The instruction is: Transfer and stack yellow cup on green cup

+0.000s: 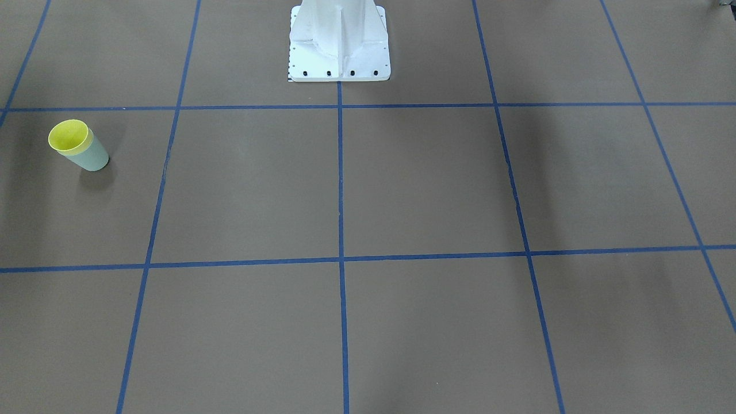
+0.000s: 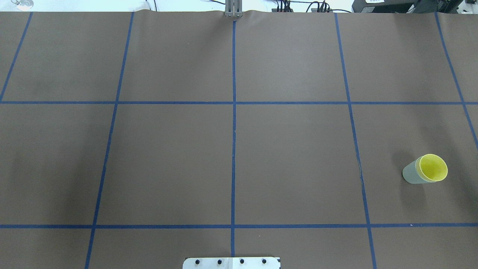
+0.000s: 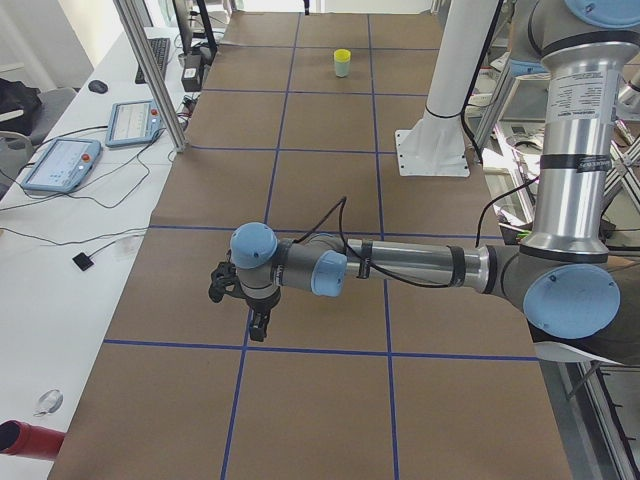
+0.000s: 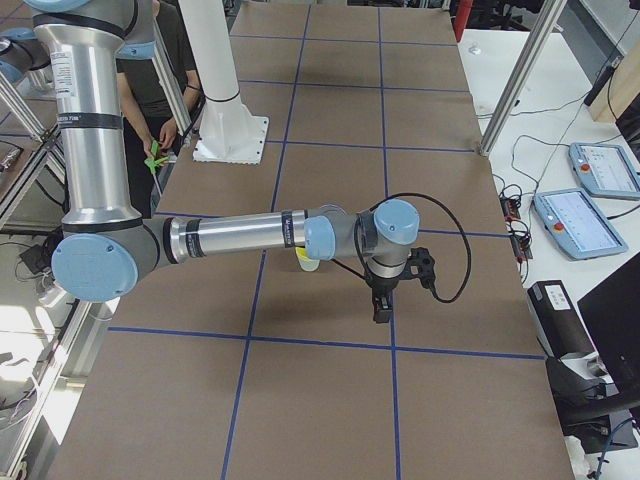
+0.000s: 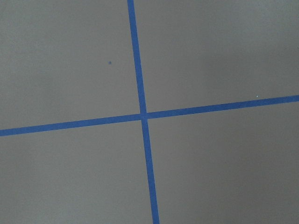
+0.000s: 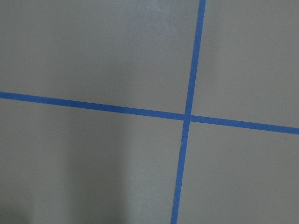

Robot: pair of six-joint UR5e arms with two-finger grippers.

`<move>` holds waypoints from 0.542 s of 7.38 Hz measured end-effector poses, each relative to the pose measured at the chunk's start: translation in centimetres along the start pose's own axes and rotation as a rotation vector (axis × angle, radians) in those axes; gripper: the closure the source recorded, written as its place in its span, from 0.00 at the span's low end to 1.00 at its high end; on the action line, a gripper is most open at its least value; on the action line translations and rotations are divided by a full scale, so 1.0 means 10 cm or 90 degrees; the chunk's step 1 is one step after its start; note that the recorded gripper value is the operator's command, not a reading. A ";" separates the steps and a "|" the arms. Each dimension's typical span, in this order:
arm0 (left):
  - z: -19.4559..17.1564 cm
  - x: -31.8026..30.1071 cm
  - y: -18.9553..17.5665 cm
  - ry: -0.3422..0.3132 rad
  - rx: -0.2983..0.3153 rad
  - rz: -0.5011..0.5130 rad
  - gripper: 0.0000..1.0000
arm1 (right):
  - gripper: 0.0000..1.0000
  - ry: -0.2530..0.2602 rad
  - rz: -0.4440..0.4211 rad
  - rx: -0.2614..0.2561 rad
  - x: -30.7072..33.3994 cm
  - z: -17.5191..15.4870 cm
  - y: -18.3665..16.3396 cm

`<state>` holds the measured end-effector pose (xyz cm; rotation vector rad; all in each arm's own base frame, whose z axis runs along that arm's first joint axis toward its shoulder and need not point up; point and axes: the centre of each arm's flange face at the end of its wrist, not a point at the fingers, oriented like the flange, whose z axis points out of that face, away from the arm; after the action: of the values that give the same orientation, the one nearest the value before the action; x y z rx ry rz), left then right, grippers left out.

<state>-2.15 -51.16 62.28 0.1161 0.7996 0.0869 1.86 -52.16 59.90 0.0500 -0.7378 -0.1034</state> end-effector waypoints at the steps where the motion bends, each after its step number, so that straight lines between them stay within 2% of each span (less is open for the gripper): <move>1: 0.00 0.00 0.00 0.000 0.000 0.000 0.00 | 0.00 0.000 0.002 -0.002 0.01 0.01 0.00; 4: 0.01 -0.01 0.01 0.000 -0.001 -0.001 0.00 | 0.00 0.000 0.005 -0.004 0.03 0.03 0.01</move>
<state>-2.15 -51.12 62.45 0.1138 0.7995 0.0859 1.87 -52.13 60.30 0.0413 -0.7369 -0.0988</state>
